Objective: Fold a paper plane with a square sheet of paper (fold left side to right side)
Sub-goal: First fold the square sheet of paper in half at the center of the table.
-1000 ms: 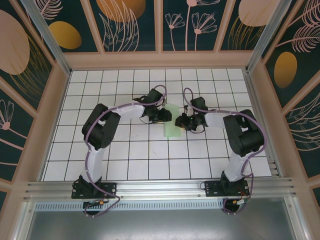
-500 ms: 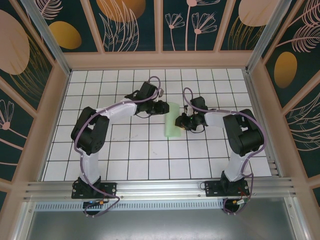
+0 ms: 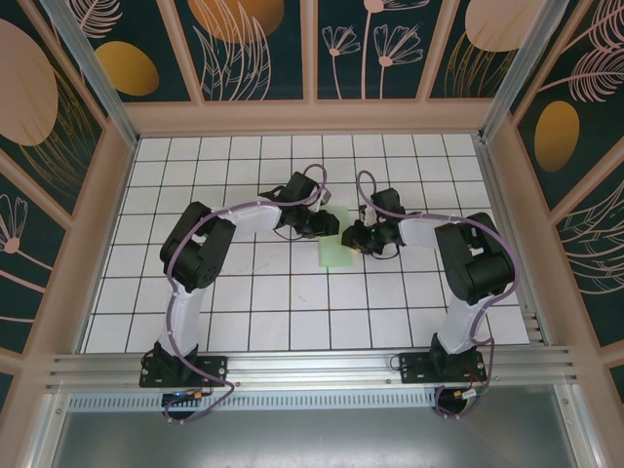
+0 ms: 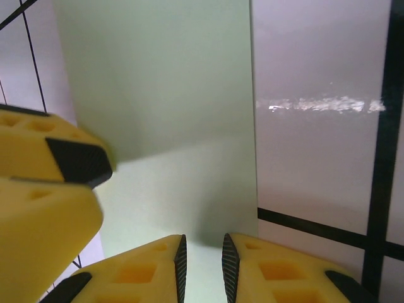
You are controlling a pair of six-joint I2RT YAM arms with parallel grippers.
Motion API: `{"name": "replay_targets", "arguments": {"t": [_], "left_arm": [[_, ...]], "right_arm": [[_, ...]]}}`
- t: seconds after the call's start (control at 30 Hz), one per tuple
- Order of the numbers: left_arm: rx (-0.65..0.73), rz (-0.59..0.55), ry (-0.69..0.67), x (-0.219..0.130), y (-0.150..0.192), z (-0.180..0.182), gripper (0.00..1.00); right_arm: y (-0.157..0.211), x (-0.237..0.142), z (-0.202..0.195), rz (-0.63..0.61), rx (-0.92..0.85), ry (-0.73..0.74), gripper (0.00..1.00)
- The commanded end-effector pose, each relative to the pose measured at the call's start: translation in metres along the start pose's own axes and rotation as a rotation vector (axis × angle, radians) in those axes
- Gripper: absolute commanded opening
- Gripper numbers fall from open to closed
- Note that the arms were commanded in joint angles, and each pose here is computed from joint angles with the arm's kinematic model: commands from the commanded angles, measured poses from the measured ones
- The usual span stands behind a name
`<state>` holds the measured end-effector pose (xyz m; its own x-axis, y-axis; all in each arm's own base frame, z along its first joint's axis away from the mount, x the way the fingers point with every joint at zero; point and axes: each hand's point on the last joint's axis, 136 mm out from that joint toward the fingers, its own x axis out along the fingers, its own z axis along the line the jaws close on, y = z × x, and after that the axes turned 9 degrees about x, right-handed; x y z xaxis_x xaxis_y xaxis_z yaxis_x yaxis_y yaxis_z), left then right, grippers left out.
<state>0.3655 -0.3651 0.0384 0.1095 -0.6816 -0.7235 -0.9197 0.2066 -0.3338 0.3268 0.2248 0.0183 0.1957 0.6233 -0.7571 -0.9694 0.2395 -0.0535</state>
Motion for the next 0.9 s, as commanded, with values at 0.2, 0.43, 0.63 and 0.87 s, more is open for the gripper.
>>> {"name": "replay_targets", "arguments": {"t": [0.2, 0.43, 0.63, 0.87], "left_arm": [[-0.020, 0.025, -0.117, 0.005, 0.007, 0.041, 0.35], [-0.051, 0.021, -0.141, -0.003, 0.016, 0.060, 0.35], [-0.078, -0.017, -0.160, -0.028, 0.013, 0.079, 0.35], [-0.025, -0.102, -0.071, -0.056, -0.011, 0.048, 0.35]], "right_arm": [[0.023, 0.013, -0.056, 0.067, 0.035, 0.218, 0.28], [0.027, 0.014, -0.064, 0.079, 0.033, 0.246, 0.28], [0.029, 0.014, -0.065, 0.083, 0.032, 0.250, 0.28], [0.028, 0.014, -0.064, 0.084, 0.031, 0.245, 0.28]]}}
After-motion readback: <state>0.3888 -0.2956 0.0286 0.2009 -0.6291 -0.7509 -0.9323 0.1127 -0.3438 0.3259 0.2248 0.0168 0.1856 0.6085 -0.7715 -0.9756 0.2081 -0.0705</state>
